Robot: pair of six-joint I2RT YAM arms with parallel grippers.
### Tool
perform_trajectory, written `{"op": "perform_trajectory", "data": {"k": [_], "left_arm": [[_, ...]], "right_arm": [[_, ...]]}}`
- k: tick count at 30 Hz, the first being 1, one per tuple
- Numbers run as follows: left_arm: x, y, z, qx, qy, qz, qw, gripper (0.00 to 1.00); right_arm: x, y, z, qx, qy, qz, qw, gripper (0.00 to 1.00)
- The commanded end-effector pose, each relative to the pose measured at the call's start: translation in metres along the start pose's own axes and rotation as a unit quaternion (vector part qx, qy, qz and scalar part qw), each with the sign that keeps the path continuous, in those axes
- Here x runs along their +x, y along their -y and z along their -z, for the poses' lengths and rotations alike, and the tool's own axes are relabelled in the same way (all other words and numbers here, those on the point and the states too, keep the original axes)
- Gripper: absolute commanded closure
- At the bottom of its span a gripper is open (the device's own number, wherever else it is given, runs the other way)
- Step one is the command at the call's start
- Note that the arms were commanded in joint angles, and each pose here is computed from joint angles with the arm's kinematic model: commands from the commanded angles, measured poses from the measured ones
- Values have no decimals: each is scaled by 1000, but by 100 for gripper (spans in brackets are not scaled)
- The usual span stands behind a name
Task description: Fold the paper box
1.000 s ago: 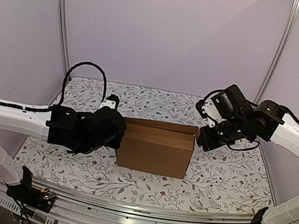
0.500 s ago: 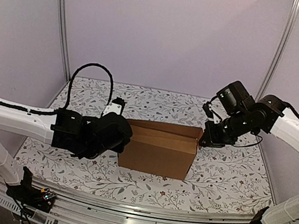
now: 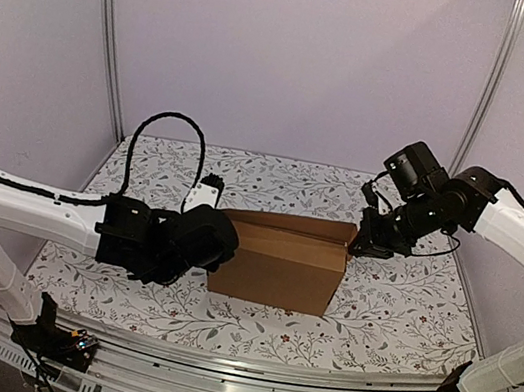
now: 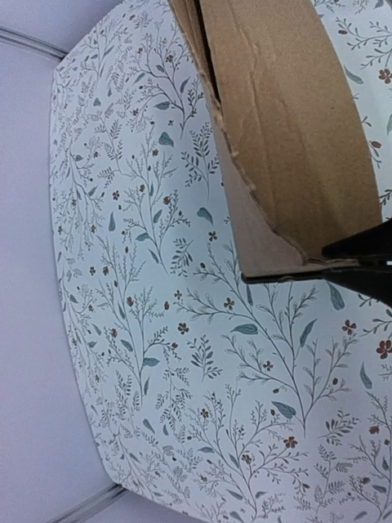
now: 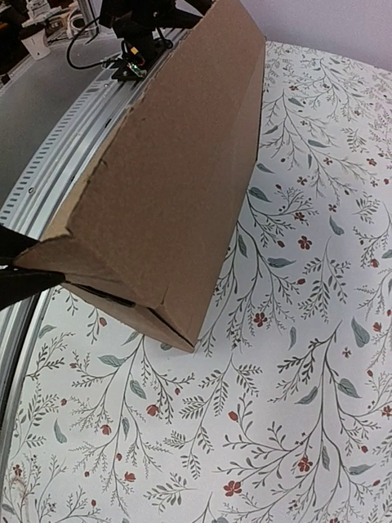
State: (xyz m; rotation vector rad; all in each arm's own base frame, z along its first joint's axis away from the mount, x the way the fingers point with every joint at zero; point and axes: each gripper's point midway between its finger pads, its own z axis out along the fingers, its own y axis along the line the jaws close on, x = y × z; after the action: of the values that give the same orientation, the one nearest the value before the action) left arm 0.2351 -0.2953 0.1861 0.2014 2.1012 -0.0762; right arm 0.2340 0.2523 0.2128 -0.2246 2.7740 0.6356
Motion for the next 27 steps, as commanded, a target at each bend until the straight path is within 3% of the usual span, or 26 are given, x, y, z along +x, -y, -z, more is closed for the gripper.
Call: {"op": "perform_trajectory", "data": {"k": [1,27], "left_arm": [[71,7,-3,23,-109,-91,990,100],[78,19,-5,39,-126,-80,988,100]], "right_arm": [[-1,5,-8,3,19,-17,1000,100],[29,30,-36,91,124,-17,988,100]]}}
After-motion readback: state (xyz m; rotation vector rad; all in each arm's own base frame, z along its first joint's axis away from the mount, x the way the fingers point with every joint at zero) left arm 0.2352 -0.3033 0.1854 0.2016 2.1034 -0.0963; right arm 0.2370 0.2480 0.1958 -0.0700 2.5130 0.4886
